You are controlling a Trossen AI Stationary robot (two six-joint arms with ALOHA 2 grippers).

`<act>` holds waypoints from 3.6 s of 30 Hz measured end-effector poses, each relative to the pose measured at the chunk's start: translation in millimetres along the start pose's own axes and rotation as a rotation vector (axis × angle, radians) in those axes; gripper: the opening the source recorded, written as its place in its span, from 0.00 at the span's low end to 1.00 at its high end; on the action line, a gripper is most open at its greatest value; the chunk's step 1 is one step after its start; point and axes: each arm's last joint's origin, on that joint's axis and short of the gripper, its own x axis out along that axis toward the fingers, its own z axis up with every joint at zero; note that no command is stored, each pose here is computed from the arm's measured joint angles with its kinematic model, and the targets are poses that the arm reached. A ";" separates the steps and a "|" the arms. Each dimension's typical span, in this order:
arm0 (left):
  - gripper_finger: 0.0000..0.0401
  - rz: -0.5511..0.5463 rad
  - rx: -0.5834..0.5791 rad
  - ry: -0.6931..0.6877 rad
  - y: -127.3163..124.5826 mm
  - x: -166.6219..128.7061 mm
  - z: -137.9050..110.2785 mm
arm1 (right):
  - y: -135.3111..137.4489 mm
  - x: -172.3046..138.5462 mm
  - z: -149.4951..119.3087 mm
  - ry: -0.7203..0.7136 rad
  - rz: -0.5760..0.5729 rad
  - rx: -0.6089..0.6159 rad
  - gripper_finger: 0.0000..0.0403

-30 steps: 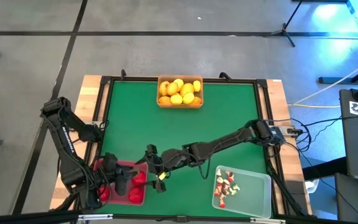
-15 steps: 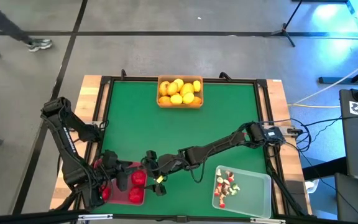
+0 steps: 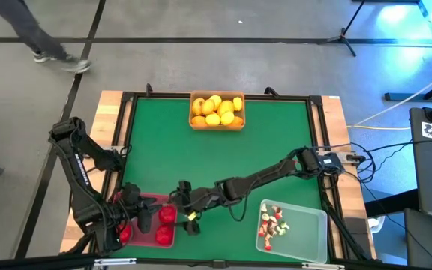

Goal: Sort produce into baskets
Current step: Put the tomato leaf into the red bin, then return to Home Position

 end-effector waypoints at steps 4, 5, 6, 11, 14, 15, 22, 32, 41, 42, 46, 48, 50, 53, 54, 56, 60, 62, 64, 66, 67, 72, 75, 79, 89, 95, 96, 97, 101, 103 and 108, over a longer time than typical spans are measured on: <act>0.46 0.006 0.008 -0.004 -0.5 1.9 1.2 | 3.7 -0.1 -1.5 0.016 0.040 -0.003 0.93; 0.46 0.008 0.007 -0.006 -0.7 2.5 1.6 | 3.8 0.0 -1.4 0.015 0.040 -0.003 0.93; 0.46 0.008 0.010 -0.007 -0.8 2.7 1.8 | 4.0 -0.1 -0.8 0.010 0.047 -0.004 0.93; 0.46 0.029 0.014 -0.022 -1.9 9.6 0.3 | 0.8 -0.1 1.3 -0.008 0.052 -0.001 0.93; 0.46 0.060 0.057 -0.040 -2.6 19.3 -4.8 | 1.3 -0.2 3.1 -0.026 0.066 -0.002 0.93; 0.46 0.075 0.079 -0.041 -2.3 22.1 -6.7 | 1.7 -0.2 4.1 -0.036 0.077 -0.001 0.93; 0.46 0.123 0.101 -0.030 0.4 29.9 -19.1 | 2.7 -0.5 6.8 -0.061 0.104 -0.001 0.93; 0.46 0.070 0.097 -0.005 0.4 20.3 -27.6 | -1.9 -1.7 16.4 -0.155 0.135 0.007 0.93; 0.46 0.054 0.095 -0.020 -0.4 20.2 -27.5 | -8.1 -1.9 18.8 -0.178 0.079 0.000 0.93; 0.46 0.048 0.093 -0.020 -0.5 19.5 -28.1 | -9.2 -1.6 18.1 -0.174 0.057 -0.001 0.93; 0.46 0.025 0.092 -0.037 -0.7 17.5 -29.0 | -14.8 0.7 14.1 -0.153 0.029 0.015 0.93; 0.46 0.043 0.097 -0.018 0.5 17.2 -29.4 | -16.3 2.6 11.1 -0.141 0.040 0.021 0.93; 0.46 0.118 0.093 0.061 4.0 17.0 -30.4 | -16.1 3.9 7.9 -0.119 0.054 0.022 0.93; 0.46 0.259 0.101 0.189 11.1 15.3 -31.6 | -16.1 4.4 6.0 -0.104 0.056 0.022 0.93; 0.46 0.294 0.107 0.211 13.1 14.7 -31.3 | -16.2 4.4 5.8 -0.102 0.056 0.023 0.93; 0.46 0.360 0.124 0.245 16.8 13.8 -30.1 | -16.4 4.6 4.0 -0.083 0.053 0.024 0.93; 0.46 0.495 0.119 0.344 21.0 14.2 -28.6 | -18.2 4.9 -0.2 -0.044 -0.003 0.035 0.93; 0.46 0.432 0.124 0.327 17.5 13.1 -28.5 | -18.8 5.0 -3.3 -0.013 -0.018 0.043 0.93; 0.46 0.449 0.161 0.343 18.5 9.9 -26.1 | -19.0 5.0 -5.8 0.013 -0.020 0.043 0.93; 0.44 0.595 0.146 0.376 29.7 11.1 -28.7 | -19.1 5.0 -7.2 0.027 -0.022 0.045 0.93; 0.43 0.642 0.153 0.421 33.1 12.0 -32.2 | -19.1 4.9 -8.0 0.036 -0.021 0.045 0.93; 0.36 0.790 0.141 0.516 36.9 8.7 -28.6 | -18.8 4.9 -8.9 0.046 -0.013 0.045 0.93; 0.33 0.674 0.148 0.450 33.8 9.1 -28.0 | -18.5 4.9 -8.9 0.046 -0.013 0.045 0.93; 0.31 0.610 0.140 0.411 31.1 10.2 -25.6 | -18.6 4.9 -9.0 0.046 -0.013 0.045 0.93; 0.32 0.522 0.119 0.280 26.5 16.0 -6.0 | -16.7 -9.7 8.2 0.036 -0.012 0.045 0.93; 0.32 0.326 0.060 0.106 18.5 16.0 19.9 | -17.8 -57.0 59.1 -0.035 0.002 0.005 0.93; 0.32 0.298 0.057 0.083 17.9 14.7 25.4 | -19.4 -64.5 65.9 -0.045 0.006 -0.001 0.93; 0.32 0.268 0.054 0.060 17.3 13.2 30.6 | -21.3 -73.6 73.9 -0.057 0.008 -0.005 0.93; 0.32 0.156 0.055 -0.030 15.7 5.2 52.6 | -28.9 -111.6 98.3 -0.050 0.023 -0.006 0.93; 0.32 0.093 0.075 -0.092 13.8 0.1 64.3 | -34.8 -129.7 106.1 -0.025 0.049 -0.010 0.93; 0.32 -0.048 0.156 -0.265 7.3 -18.9 96.7 | -48.4 -196.0 130.8 0.006 0.088 0.012 0.93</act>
